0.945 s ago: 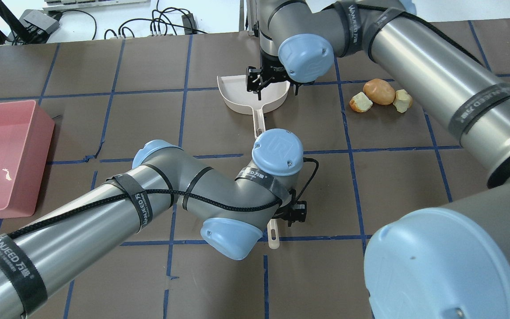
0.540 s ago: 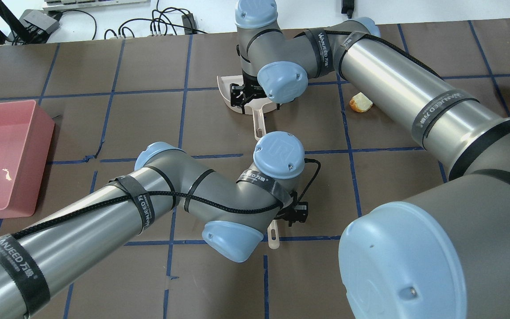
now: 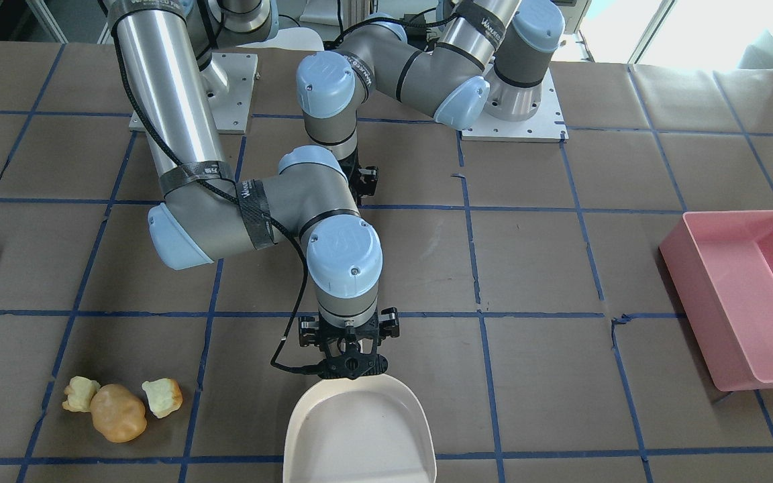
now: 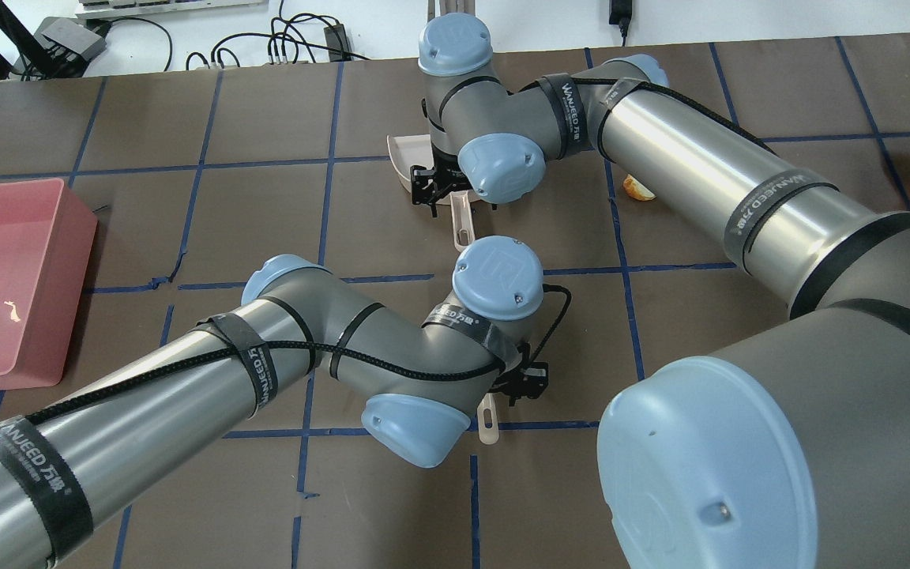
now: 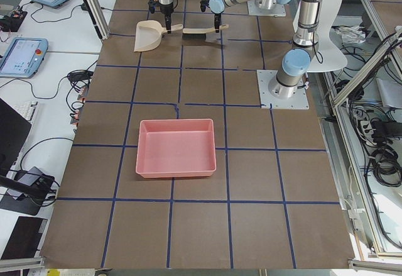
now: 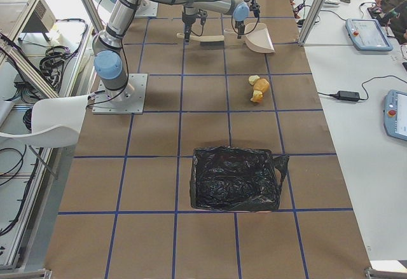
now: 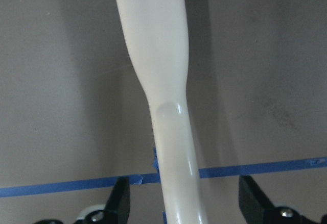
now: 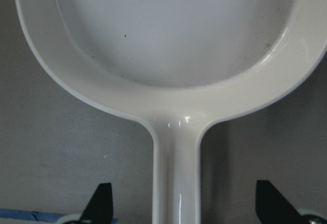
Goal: Sweep and dump trash in nearest bin
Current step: 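Lift the dustpan with the right gripper and carry it beyond the potato, then carry the brush with the left gripper to the potato and scraps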
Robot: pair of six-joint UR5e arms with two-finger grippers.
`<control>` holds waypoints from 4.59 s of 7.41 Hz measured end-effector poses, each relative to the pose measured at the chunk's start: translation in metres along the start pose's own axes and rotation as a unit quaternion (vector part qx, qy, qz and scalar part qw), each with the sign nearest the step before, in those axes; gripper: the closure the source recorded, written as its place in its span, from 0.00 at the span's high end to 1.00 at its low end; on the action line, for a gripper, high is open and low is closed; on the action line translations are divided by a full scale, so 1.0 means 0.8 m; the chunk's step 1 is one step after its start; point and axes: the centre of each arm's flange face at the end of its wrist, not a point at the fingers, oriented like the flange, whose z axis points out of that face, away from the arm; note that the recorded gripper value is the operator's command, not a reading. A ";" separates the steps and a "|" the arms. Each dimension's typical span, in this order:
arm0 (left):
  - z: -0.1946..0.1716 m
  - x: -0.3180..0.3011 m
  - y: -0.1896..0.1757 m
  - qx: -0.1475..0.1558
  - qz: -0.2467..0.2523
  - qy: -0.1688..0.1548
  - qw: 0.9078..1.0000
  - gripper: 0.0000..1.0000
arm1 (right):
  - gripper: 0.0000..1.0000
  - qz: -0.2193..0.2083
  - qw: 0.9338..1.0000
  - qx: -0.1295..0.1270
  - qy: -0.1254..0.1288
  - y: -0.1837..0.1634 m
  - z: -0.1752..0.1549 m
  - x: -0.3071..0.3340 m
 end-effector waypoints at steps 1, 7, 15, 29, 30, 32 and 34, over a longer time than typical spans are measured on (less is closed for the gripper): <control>0.002 0.000 0.001 -0.002 0.000 -0.001 1.000 0.35 | 0.62 0.003 1.000 -0.004 -0.006 0.001 0.001 -0.001; -0.003 -0.001 0.003 0.000 -0.014 -0.002 1.000 0.00 | 0.21 0.015 1.000 -0.012 -0.024 0.001 -0.005 0.004; -0.070 0.000 -0.012 0.031 -0.046 0.005 0.998 0.00 | 0.17 -0.016 0.999 -0.019 -0.020 0.041 -0.241 0.237; -0.125 0.149 -0.338 0.039 0.036 0.004 0.999 0.00 | 0.14 -0.327 0.940 -0.101 -0.006 0.190 -0.144 0.743; -0.115 0.152 -0.341 0.035 0.065 0.001 0.997 0.00 | 0.14 -0.339 0.935 -0.102 -0.013 0.187 -0.118 0.751; -0.100 0.164 -0.339 0.032 0.099 -0.003 0.995 0.00 | 0.14 -0.347 0.933 -0.098 -0.011 0.179 -0.076 0.761; -0.069 0.188 -0.334 0.027 0.104 -0.014 0.994 0.00 | 0.14 -0.348 0.933 -0.092 -0.004 0.174 -0.053 0.765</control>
